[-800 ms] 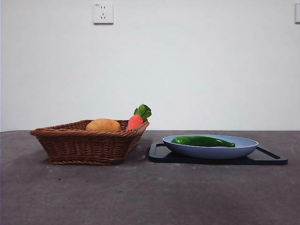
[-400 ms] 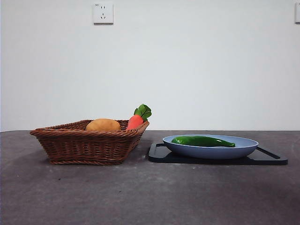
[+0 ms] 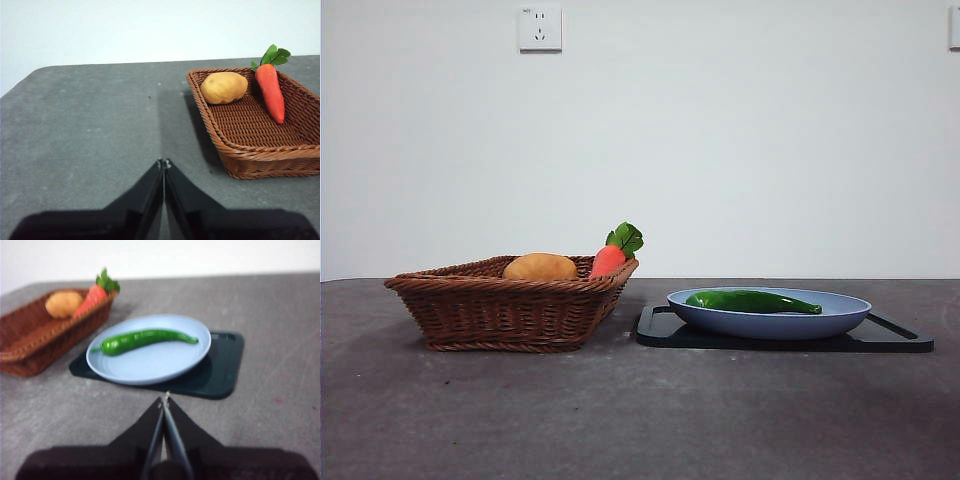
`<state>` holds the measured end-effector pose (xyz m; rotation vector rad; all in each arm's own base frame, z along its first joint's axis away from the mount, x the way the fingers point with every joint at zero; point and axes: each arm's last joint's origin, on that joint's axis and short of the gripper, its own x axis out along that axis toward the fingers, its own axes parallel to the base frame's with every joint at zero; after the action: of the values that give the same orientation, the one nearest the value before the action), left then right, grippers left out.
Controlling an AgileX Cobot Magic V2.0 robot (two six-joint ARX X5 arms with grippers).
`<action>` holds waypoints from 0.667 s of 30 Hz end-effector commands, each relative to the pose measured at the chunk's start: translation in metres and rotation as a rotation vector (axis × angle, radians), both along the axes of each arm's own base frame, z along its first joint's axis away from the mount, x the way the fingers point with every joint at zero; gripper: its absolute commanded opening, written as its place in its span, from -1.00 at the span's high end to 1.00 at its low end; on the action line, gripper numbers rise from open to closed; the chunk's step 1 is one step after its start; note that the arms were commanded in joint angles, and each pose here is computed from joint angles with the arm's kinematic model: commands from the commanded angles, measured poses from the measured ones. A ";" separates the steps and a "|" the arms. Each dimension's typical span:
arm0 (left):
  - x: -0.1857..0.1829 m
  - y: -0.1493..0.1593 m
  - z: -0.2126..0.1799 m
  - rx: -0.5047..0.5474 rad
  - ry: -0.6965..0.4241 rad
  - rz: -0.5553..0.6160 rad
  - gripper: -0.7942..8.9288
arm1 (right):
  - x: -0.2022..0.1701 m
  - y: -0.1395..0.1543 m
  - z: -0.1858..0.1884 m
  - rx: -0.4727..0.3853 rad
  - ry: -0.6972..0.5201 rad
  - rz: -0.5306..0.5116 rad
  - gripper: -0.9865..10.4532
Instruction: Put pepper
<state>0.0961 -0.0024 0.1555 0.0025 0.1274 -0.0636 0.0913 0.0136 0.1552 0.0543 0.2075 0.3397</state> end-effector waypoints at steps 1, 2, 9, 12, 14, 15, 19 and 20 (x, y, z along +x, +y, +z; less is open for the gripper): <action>0.000 0.000 -0.002 -0.010 -0.004 0.004 0.82 | 0.000 0.000 -0.002 0.044 0.021 -0.009 0.82; 0.000 0.000 -0.002 -0.010 -0.004 0.004 0.82 | 0.000 0.000 -0.002 0.075 0.032 -0.016 0.82; 0.000 0.000 -0.002 -0.010 -0.004 0.004 0.82 | 0.000 0.000 -0.002 0.086 0.037 -0.021 0.82; 0.000 0.000 -0.002 -0.010 -0.004 0.004 0.82 | 0.000 0.000 -0.002 0.085 0.037 -0.022 0.82; 0.000 0.000 -0.002 -0.010 -0.004 0.004 0.82 | 0.000 0.000 -0.002 0.085 0.037 -0.022 0.82; 0.000 0.000 -0.002 -0.010 -0.004 0.004 0.82 | 0.000 0.000 -0.002 0.085 0.037 -0.022 0.82; 0.000 0.000 -0.002 -0.010 -0.004 0.004 0.82 | 0.000 0.000 -0.002 0.085 0.037 -0.022 0.82; 0.000 0.000 -0.002 -0.010 -0.004 0.004 0.82 | 0.000 0.000 -0.002 0.085 0.037 -0.022 0.82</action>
<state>0.0961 -0.0024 0.1555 0.0025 0.1274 -0.0636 0.0913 0.0136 0.1552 0.1378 0.2215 0.3308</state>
